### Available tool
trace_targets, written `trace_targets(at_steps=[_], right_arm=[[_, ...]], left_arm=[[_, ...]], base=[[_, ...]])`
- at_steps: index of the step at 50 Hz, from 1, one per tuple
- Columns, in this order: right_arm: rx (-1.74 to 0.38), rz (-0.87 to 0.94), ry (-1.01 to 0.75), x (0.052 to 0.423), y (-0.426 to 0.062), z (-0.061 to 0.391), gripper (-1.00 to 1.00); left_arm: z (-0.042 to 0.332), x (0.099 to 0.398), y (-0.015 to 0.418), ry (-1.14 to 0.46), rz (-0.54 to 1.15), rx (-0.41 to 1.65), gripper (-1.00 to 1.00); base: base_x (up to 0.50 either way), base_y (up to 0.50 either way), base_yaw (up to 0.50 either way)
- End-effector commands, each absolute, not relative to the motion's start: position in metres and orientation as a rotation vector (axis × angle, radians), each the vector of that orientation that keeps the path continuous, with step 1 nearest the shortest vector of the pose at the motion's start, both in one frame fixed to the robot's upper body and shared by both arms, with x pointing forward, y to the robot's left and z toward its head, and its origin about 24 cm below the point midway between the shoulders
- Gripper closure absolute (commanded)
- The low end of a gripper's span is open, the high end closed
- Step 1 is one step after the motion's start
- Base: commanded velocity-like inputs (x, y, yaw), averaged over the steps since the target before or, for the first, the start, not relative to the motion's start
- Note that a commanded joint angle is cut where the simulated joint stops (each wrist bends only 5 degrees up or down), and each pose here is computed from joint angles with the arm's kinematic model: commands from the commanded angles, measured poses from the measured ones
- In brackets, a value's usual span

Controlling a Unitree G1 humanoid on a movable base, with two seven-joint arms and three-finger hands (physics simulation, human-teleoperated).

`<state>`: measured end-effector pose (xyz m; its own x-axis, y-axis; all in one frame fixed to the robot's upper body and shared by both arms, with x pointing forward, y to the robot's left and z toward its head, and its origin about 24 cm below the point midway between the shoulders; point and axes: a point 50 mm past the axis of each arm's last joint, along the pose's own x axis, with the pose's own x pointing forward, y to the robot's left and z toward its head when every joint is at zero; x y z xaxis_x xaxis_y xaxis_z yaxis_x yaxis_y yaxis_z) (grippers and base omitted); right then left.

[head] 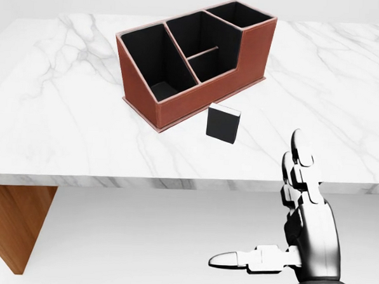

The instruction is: Pick up the book and place it in the left compartment of the caddy.

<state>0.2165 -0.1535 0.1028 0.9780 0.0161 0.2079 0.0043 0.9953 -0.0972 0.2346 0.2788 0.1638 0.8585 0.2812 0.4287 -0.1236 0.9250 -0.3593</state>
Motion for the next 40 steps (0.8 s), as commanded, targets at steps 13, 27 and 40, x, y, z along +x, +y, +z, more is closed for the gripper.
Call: trace_targets(at_steps=[13,27,40], right_arm=[[-0.102,-0.002,-0.221,0.2154,-0.1555,0.1054,-1.00],[-0.121,-0.002,-0.228,0.2158,-0.1548,0.1070,-1.00],[-0.111,-0.005,-0.206,0.2162,-0.1553,0.1021,-1.00]], left_arm=[[0.1659,0.2338,0.2783,-0.505,0.215,-0.324,-1.00],[0.1663,0.2336,0.2775,-0.507,0.215,-0.325,-1.00],[0.1648,0.2346,0.2773,-0.500,0.215,-0.323,-1.00]], base=[[0.48,0.00,0.00],[0.50,0.06,0.00],[0.50,0.30,0.00]])
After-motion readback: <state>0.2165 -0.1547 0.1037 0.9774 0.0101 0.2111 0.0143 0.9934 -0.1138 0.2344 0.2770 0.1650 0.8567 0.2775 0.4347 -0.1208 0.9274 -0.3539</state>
